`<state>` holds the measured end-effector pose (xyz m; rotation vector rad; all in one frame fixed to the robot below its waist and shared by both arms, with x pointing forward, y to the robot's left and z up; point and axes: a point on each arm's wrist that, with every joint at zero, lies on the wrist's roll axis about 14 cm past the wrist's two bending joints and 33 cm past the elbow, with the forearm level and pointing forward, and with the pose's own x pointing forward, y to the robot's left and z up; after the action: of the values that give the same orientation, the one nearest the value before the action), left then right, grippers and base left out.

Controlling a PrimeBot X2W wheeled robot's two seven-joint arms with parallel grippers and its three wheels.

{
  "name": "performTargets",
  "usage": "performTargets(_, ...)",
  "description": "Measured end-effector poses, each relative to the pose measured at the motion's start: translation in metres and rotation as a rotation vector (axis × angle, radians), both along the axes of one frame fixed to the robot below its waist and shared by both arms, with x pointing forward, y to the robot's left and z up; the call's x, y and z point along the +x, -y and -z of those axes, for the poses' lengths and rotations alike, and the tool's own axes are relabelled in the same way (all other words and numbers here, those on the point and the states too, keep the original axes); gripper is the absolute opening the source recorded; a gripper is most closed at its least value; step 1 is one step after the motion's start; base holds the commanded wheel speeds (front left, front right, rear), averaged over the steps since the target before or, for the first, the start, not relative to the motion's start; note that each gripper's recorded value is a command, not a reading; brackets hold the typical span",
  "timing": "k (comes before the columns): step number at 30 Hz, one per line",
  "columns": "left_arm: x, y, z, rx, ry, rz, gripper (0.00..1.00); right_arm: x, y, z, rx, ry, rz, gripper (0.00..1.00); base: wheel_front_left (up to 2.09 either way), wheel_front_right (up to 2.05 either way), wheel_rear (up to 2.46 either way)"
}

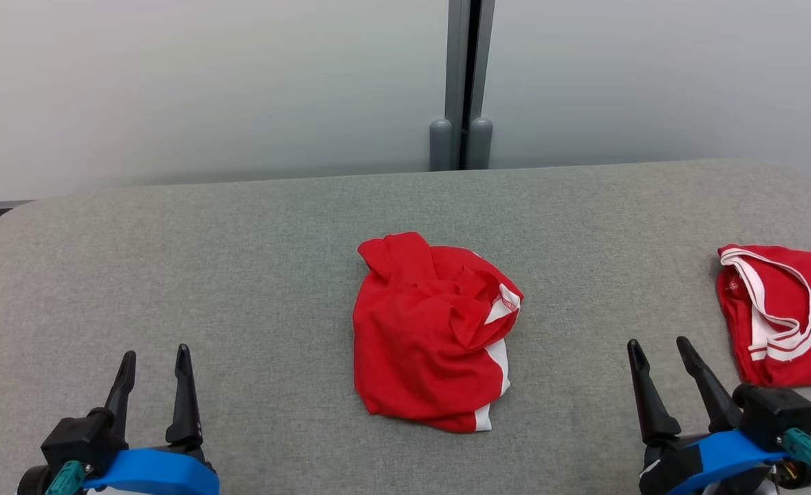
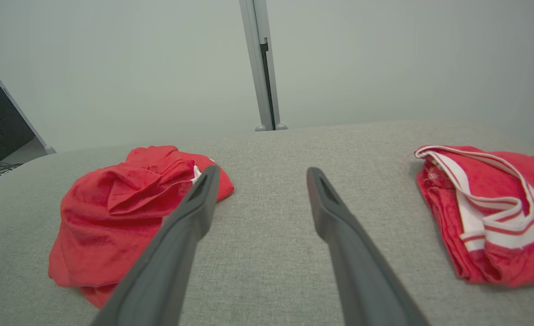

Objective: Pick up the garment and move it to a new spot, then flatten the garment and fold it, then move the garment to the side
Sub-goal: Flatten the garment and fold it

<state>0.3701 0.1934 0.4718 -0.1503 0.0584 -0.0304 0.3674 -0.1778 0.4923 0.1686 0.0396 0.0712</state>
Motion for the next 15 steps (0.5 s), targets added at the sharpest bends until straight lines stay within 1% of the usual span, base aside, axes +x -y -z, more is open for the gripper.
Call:
performTargets(8, 0.0, -0.003, 0.002, -0.001, -0.009, -0.01, 1.0, 0.004, -0.006, 0.0, 0.004, 0.0, -0.016, 1.0, 0.0, 0.0, 0.0)
performTargets(11, 0.0, -0.004, 0.003, 0.001, -0.011, -0.015, 1.0, 0.008, -0.014, 0.0, 0.005, -0.001, -0.039, 1.0, 0.0, 0.0, 0.0)
performTargets(15, 0.004, -0.004, 0.001, -0.003, -0.006, -0.016, 1.0, 0.031, -0.028, -0.023, -0.016, 0.046, -0.092, 1.0, 0.0, 0.0, 0.0)
